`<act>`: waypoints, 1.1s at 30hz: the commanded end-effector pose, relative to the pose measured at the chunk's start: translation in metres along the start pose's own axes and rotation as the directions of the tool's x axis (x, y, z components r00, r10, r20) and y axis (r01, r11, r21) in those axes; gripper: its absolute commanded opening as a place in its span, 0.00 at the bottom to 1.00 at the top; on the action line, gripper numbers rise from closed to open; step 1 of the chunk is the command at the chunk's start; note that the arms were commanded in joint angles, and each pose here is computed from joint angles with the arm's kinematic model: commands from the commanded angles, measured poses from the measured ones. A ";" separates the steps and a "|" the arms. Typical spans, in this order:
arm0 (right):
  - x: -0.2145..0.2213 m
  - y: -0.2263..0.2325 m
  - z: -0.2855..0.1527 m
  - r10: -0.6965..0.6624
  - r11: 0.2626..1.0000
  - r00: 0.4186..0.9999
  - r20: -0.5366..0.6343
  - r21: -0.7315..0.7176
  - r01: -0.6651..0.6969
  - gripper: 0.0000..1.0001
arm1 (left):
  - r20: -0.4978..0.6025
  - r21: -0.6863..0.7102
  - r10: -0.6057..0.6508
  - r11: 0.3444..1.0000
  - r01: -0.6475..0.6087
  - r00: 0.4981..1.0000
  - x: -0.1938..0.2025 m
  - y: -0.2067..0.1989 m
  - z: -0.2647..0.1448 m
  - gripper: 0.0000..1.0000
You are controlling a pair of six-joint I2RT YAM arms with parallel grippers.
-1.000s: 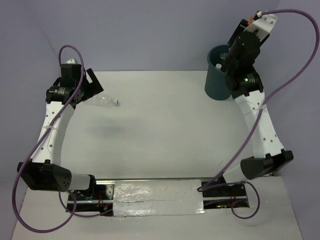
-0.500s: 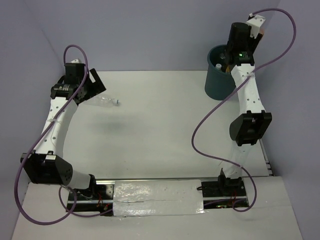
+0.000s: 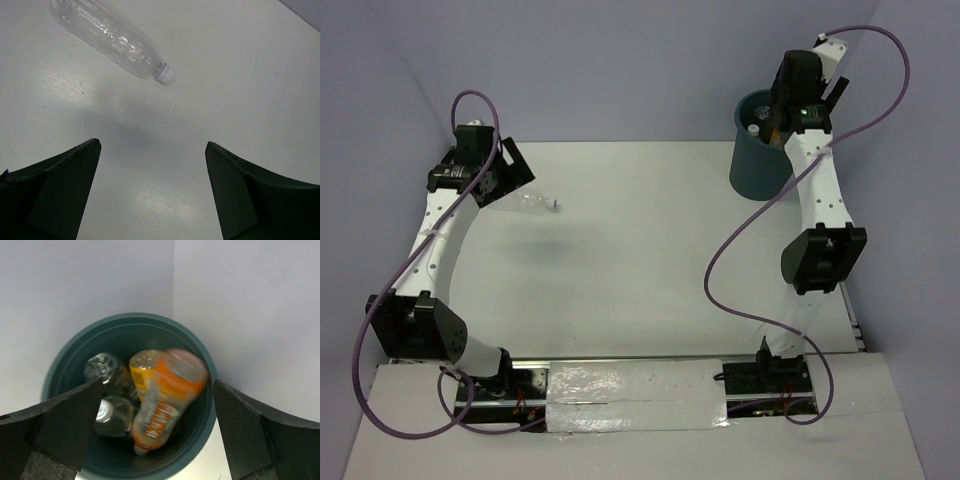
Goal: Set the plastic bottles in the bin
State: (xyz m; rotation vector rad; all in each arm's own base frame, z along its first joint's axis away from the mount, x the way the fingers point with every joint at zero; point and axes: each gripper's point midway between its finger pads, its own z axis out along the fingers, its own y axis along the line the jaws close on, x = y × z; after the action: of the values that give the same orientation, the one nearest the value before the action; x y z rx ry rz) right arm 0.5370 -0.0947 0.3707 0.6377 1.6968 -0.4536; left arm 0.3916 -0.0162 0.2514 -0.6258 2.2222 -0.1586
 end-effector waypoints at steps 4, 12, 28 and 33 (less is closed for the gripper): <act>-0.113 -0.004 -0.093 0.196 0.958 0.971 0.136 -0.240 -0.159 0.97 | 0.030 -0.015 -0.070 0.997 0.070 0.997 -0.014 -0.005 0.016 0.99; -0.062 0.041 -0.167 0.105 0.884 0.994 -0.010 -0.458 -0.098 0.98 | 0.013 -0.195 -0.200 0.961 0.199 0.980 -0.024 0.014 0.071 0.99; 0.008 0.092 -0.243 0.025 0.725 0.989 -0.146 -0.679 -0.118 0.99 | 0.045 -0.389 -0.564 0.750 0.534 0.825 -0.012 0.039 0.203 0.99; 0.033 0.097 -0.246 -0.019 0.719 0.983 -0.181 -0.685 -0.113 0.99 | 0.086 -0.428 -0.623 0.682 0.594 0.777 0.005 0.051 0.213 0.99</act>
State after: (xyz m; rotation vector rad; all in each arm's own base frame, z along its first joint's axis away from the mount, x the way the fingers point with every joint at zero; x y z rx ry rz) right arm 0.4154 0.1292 0.3825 0.1609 1.8859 0.2468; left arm 0.5255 0.0370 0.0855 -1.5243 2.1414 -0.0031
